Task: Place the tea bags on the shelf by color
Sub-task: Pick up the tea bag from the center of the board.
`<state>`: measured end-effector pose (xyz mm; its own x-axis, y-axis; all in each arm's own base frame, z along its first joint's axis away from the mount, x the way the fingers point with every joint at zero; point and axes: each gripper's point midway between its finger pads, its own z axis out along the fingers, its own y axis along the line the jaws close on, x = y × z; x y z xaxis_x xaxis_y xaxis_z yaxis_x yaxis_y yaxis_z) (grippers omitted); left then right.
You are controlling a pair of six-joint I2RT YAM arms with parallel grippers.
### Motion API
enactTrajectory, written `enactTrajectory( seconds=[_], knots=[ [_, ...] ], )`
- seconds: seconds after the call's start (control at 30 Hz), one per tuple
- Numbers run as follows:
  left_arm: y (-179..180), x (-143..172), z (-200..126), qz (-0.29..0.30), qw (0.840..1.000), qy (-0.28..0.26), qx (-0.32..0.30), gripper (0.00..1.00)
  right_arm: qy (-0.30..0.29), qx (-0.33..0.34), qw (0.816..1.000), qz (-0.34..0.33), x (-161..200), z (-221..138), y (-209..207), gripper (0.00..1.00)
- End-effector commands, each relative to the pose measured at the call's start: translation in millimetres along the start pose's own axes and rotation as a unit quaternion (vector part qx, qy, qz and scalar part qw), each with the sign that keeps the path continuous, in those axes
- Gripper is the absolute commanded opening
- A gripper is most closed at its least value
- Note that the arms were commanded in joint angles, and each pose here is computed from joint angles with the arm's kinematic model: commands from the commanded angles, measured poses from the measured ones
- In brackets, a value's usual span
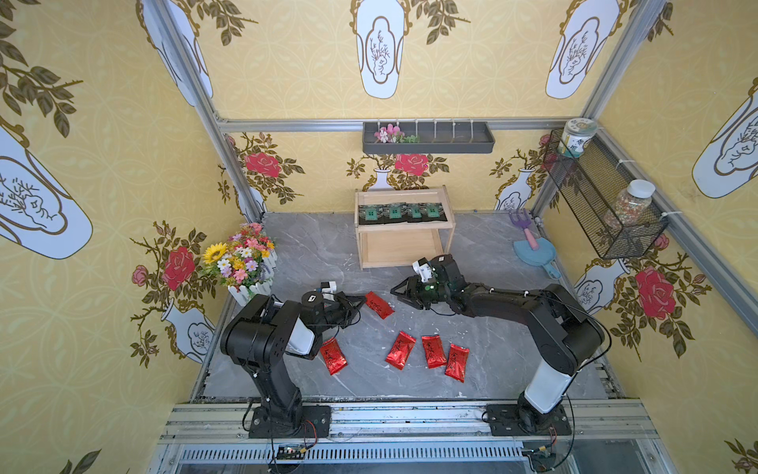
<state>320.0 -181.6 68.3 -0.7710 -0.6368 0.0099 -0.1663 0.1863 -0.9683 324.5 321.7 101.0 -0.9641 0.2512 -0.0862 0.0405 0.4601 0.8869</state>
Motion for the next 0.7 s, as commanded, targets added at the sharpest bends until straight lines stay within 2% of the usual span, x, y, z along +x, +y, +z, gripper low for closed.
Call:
enactTrajectory(
  seconds=[0.0,0.17,0.27,0.43,0.67],
  knots=[
    [-37,-14,-6,0.011,0.996,-0.042,0.072,0.00,-0.032,-0.070,0.996,0.033,-12,-7,28,0.48],
    [-52,-20,-13,0.025,0.994,-0.067,0.087,0.00,-0.032,-0.122,0.990,0.062,-7,-11,34,0.50],
    [-59,-23,-14,0.028,0.993,-0.075,0.092,0.00,-0.029,-0.153,0.986,0.053,-5,-11,44,0.50],
    [-71,-28,-15,0.036,0.990,-0.086,0.101,0.00,-0.032,-0.156,0.987,0.031,-2,-13,53,0.55],
    [-87,-35,-12,0.043,0.988,-0.093,0.114,0.00,-0.018,-0.187,0.982,0.026,5,-7,71,0.53]
  ],
)
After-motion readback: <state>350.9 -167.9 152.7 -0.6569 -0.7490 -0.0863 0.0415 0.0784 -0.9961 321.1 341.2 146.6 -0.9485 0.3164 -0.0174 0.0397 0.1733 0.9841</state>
